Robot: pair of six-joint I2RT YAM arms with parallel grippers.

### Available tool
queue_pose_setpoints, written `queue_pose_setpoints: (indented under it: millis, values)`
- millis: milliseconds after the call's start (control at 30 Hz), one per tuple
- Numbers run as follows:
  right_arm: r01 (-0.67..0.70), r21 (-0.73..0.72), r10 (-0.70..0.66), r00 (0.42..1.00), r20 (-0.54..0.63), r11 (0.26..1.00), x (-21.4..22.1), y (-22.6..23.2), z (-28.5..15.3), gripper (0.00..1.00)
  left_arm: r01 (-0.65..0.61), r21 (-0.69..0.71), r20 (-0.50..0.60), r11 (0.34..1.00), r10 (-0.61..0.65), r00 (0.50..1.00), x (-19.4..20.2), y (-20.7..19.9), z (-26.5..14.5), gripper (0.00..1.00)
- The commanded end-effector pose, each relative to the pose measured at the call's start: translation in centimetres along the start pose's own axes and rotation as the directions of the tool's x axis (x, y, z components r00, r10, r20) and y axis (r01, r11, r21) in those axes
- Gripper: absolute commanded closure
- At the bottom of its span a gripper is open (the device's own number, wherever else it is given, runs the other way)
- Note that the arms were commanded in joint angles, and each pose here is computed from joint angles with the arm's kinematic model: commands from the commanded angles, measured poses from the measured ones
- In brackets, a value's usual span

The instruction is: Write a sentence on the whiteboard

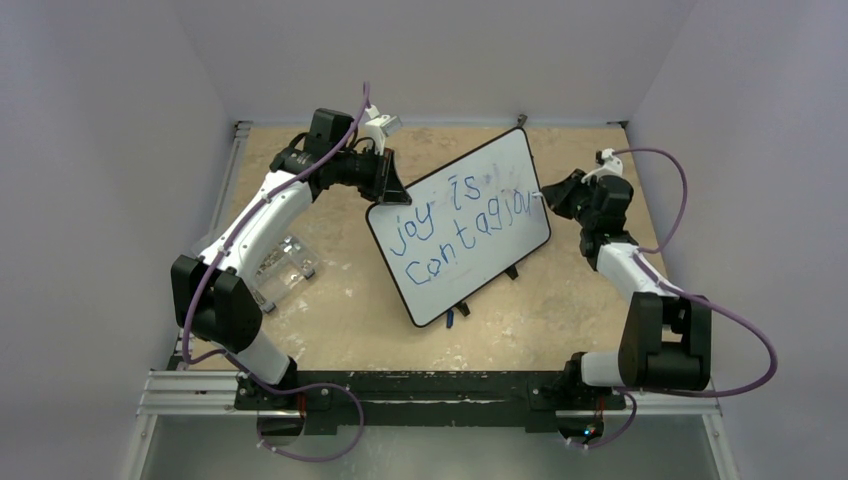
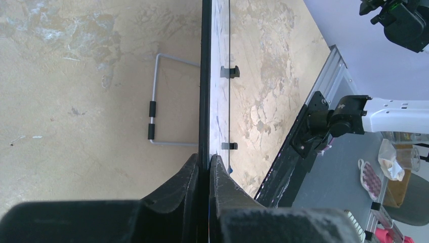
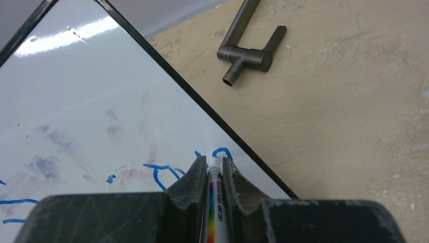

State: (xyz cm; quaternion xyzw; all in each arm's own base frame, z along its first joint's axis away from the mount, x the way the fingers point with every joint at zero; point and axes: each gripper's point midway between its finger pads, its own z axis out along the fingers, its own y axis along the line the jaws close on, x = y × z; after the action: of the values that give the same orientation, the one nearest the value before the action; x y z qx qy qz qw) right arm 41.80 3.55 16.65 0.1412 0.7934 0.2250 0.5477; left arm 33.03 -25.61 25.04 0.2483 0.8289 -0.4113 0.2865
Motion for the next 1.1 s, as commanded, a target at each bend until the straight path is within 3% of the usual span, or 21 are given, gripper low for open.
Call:
queue_pose_setpoints:
  millis: [0, 567, 1067]
  values:
    - [0.007, 0.0, -0.007, 1.0, -0.008, 1.0, 0.5, 0.0, -0.5, 1.0, -0.126, -0.04, 0.076, 0.991, 0.129, 0.989, -2.2, -0.1, -0.9, 1.0]
    - [0.003, 0.163, -0.004, 1.0, 0.005, 0.987, 0.9, -3.0, -1.3, 1.0, -0.13, -0.038, 0.08, 0.991, 0.133, 0.988, -2.2, -0.3, -1.0, 1.0]
    - [0.022, 0.08, -0.016, 0.997, -0.08, 0.997, 3.7, -2.4, -1.4, 1.0, -0.133, -0.039, 0.082, 0.99, 0.136, 0.987, -2.3, -0.5, -1.1, 1.0]
